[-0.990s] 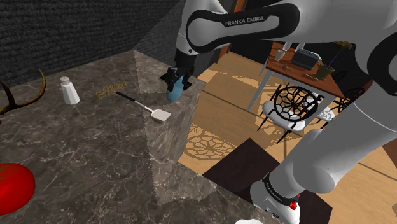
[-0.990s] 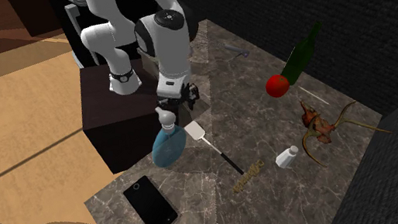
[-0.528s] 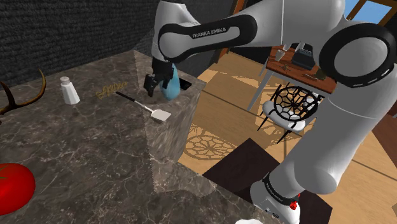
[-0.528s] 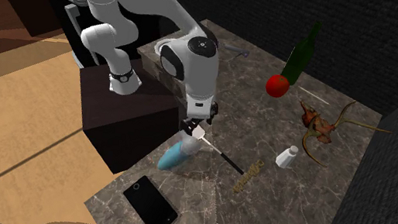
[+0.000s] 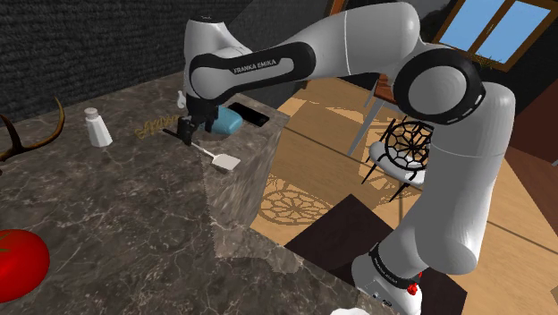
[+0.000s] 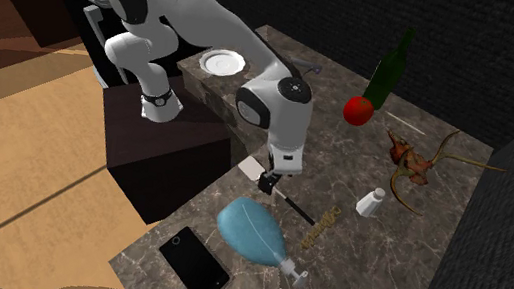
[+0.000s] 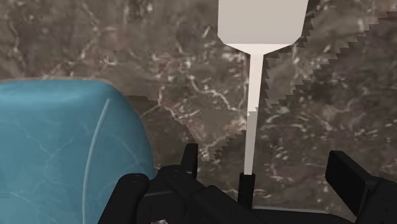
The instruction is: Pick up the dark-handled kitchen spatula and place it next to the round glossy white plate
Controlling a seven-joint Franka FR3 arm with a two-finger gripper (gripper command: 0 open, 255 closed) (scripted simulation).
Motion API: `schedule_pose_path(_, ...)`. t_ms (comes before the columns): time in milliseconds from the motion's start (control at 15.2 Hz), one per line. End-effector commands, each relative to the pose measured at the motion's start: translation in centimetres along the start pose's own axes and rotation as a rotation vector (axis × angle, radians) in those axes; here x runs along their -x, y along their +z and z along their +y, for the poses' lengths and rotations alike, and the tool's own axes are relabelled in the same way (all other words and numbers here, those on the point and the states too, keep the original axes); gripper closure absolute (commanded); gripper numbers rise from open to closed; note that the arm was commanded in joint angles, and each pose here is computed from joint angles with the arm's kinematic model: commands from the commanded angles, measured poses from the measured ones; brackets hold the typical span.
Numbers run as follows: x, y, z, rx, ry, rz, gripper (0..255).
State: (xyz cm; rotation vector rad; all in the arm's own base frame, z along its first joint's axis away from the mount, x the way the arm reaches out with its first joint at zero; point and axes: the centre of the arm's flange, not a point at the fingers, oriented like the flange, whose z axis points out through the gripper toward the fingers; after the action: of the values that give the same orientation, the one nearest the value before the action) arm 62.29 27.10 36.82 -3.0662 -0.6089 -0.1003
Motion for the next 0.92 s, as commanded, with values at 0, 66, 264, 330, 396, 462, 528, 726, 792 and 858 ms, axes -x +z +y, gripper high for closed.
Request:
schedule_pose_path(0, 0.0, 1.1, 0.2, 0.001, -0.001, 0.001, 0)
schedule_pose_path(66, 0.0, 1.6, 0.2, 0.001, -0.001, 0.001, 0)
schedule_pose_path(264, 0.0, 3.0, 0.2, 0.001, -0.001, 0.001, 0)
schedule_pose_path(330, 0.0, 3.0, 0.2, 0.001, -0.001, 0.001, 0)
schedule_pose_path(396, 0.0, 3.0, 0.2, 0.001, -0.001, 0.001, 0)
schedule_pose_path(462, 0.0, 3.0, 0.2, 0.001, -0.001, 0.001, 0)
schedule_pose_path(528, 0.0, 3.0, 0.2, 0.001, -0.001, 0.001, 0)
schedule_pose_path(726, 0.0, 3.0, 0.2, 0.001, -0.001, 0.001, 0)
schedule_pose_path(792, 0.0, 3.0, 0.2, 0.001, -0.001, 0.001, 0)
schedule_pose_path(858, 0.0, 3.0, 0.2, 0.001, -0.001, 0.001, 255)
